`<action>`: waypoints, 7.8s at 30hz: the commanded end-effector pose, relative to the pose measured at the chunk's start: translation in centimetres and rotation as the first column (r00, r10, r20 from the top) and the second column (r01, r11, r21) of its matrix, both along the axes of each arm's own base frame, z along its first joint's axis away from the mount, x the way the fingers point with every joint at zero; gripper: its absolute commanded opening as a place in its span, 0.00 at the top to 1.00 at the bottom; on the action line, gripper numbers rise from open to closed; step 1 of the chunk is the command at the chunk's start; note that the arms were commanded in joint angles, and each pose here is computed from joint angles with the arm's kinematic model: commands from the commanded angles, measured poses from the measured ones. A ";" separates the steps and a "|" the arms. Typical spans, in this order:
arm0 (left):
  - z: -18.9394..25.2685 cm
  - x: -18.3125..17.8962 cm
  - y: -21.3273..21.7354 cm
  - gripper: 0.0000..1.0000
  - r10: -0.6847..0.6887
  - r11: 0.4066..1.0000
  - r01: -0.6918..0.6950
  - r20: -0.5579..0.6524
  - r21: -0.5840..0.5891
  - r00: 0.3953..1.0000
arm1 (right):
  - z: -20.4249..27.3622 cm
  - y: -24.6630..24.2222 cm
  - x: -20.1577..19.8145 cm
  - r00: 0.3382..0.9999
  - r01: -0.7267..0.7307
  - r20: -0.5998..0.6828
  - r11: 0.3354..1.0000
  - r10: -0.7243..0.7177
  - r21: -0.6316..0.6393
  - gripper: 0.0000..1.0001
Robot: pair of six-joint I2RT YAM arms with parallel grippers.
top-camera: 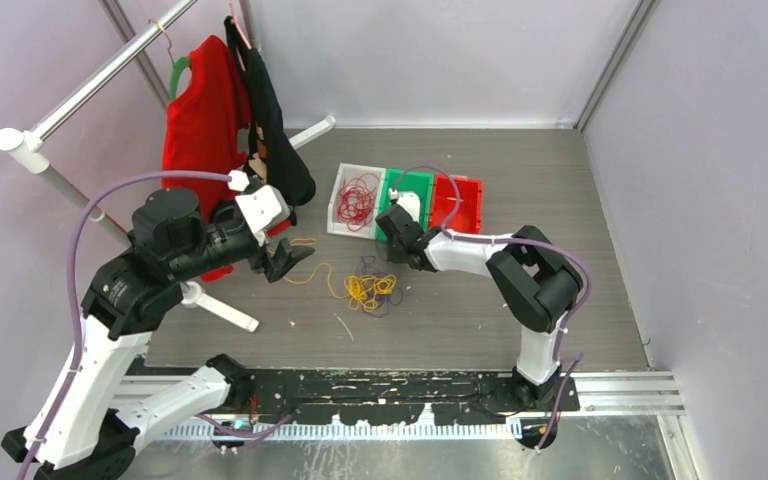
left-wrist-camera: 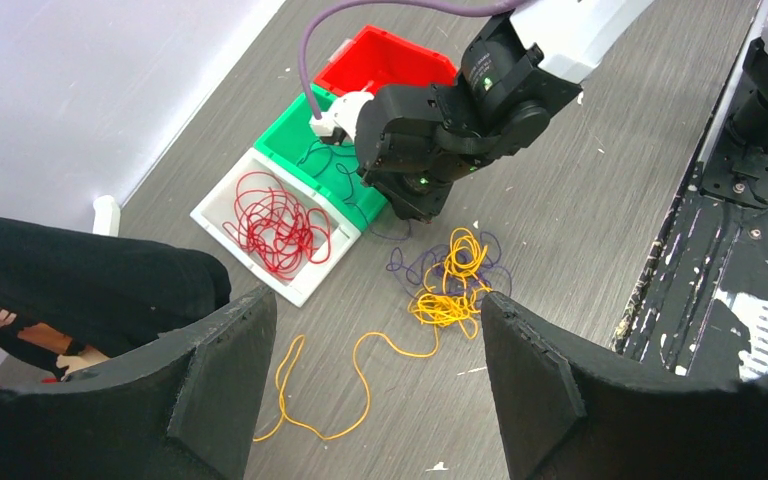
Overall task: Untangle the cables
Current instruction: Place the cable in the bin, then untie the cable.
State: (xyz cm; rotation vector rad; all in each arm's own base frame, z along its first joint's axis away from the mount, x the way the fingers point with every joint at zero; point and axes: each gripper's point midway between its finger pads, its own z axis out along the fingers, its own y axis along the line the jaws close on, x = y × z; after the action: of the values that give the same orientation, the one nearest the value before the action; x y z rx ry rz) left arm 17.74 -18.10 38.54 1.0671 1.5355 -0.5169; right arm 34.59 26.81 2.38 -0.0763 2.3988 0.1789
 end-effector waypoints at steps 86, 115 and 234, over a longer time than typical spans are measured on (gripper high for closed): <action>-4.2 3.9 6.0 0.01 0.299 0.954 -0.273 -0.382 0.121 0.875 | 17.6 0.0 11.0 0.987 -0.002 0.158 0.999 -0.006 0.048 0.27; -10.8 1.8 6.0 0.01 0.170 0.983 -0.112 -0.481 0.147 0.860 | 9.0 0.6 -9.3 0.993 -0.119 0.043 0.986 0.114 0.114 0.39; -6.1 -0.5 -2.1 0.24 -0.290 0.955 0.228 -0.434 -0.191 0.853 | 29.0 12.3 -16.7 0.654 -0.704 0.205 0.487 0.728 0.517 0.99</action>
State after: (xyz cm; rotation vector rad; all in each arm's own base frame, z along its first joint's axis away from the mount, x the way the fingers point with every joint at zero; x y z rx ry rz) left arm 17.80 -19.28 31.69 1.1060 1.7715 -1.0026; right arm 18.50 38.68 27.97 -0.7890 2.2086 1.2263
